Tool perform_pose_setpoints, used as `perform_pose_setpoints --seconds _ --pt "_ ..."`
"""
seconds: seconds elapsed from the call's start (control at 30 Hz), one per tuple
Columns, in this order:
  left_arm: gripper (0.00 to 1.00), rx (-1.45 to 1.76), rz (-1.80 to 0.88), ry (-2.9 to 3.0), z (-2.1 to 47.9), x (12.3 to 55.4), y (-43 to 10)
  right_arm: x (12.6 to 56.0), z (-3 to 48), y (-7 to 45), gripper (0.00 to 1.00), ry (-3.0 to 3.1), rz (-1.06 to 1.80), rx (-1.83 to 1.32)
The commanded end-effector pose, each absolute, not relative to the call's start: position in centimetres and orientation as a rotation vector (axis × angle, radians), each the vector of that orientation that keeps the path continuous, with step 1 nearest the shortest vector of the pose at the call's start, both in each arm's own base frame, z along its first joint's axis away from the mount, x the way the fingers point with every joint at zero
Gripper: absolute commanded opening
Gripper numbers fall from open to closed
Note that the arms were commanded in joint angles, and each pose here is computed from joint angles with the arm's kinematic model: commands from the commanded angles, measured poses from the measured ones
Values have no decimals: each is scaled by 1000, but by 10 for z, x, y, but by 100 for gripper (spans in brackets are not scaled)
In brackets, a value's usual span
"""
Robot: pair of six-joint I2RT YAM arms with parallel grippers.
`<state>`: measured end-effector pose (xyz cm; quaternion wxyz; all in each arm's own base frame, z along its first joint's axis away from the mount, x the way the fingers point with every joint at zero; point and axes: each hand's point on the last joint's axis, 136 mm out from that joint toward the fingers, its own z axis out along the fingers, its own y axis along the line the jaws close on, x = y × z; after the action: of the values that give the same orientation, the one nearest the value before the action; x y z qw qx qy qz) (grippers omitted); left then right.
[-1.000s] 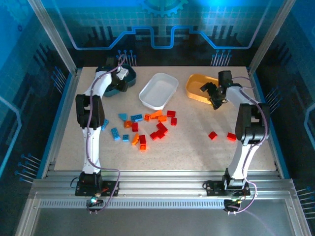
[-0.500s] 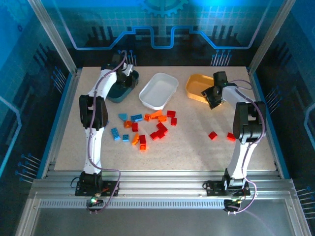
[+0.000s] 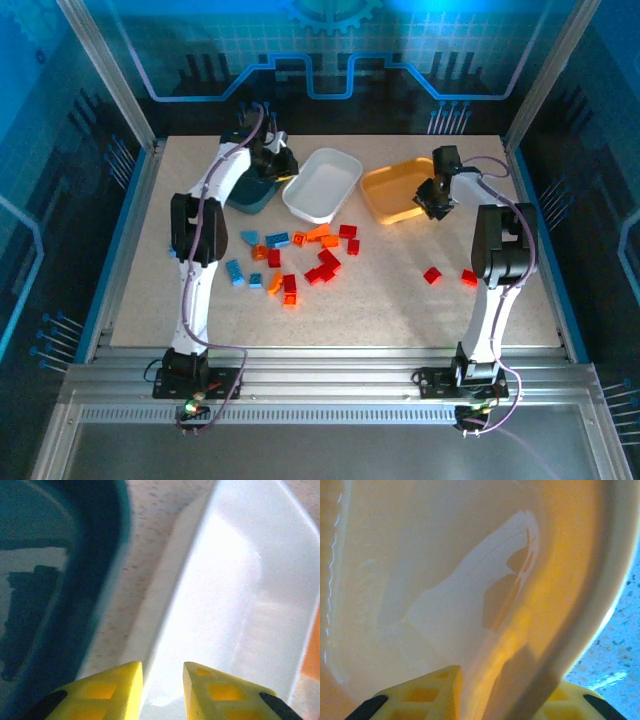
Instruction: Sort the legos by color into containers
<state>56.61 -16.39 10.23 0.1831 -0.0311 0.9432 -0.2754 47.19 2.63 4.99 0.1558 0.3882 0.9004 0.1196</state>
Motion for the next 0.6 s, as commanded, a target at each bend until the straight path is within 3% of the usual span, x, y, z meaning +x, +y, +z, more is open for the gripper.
perform_pose_setpoints --seconds 0.0,0.2,0.37,0.57 --pt "29 -155 -911 2630 108 570 -183 470 55 15 29 2654 240 944" --pt "28 -201 -976 2565 122 580 -188 481 52 22 21 2740 209 703" --pt "31 -204 -964 2485 164 582 -170 489 58 39 20 2731 241 581" --pt "36 -409 -860 2350 208 560 -85 506 59 73 20 2728 290 482"
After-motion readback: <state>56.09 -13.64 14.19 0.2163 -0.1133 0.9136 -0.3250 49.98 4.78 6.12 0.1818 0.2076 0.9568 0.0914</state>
